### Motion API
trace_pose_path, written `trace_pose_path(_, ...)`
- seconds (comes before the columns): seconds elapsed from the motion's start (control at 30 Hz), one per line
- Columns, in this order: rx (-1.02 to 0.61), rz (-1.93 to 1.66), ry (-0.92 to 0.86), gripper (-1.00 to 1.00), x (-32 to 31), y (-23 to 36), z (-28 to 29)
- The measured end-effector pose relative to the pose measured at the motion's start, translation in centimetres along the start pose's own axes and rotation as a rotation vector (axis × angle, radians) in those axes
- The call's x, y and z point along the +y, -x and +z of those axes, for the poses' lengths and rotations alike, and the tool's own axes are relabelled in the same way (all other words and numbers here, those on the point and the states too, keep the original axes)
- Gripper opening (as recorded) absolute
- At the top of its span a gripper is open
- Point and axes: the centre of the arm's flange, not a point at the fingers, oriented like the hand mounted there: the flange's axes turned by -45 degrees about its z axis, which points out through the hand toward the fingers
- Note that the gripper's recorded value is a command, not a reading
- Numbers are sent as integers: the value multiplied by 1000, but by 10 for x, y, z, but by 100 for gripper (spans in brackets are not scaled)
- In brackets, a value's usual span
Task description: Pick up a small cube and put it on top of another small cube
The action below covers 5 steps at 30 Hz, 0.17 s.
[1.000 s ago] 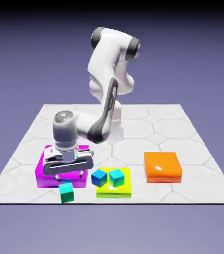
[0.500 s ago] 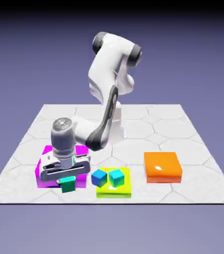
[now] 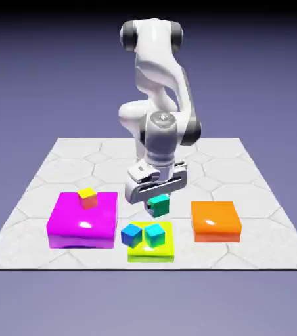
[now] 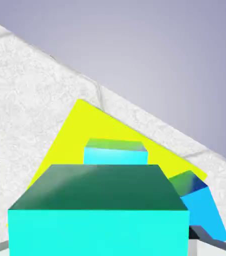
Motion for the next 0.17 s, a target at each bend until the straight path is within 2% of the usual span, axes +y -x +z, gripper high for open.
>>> trace_pose_path(0.07,-1,1,1,-100,0,0,34)
trace_pose_path(0.1,-1,1,1,100,0,1,36)
trace_pose_path(0.17,-1,1,3,100,0,0,36)
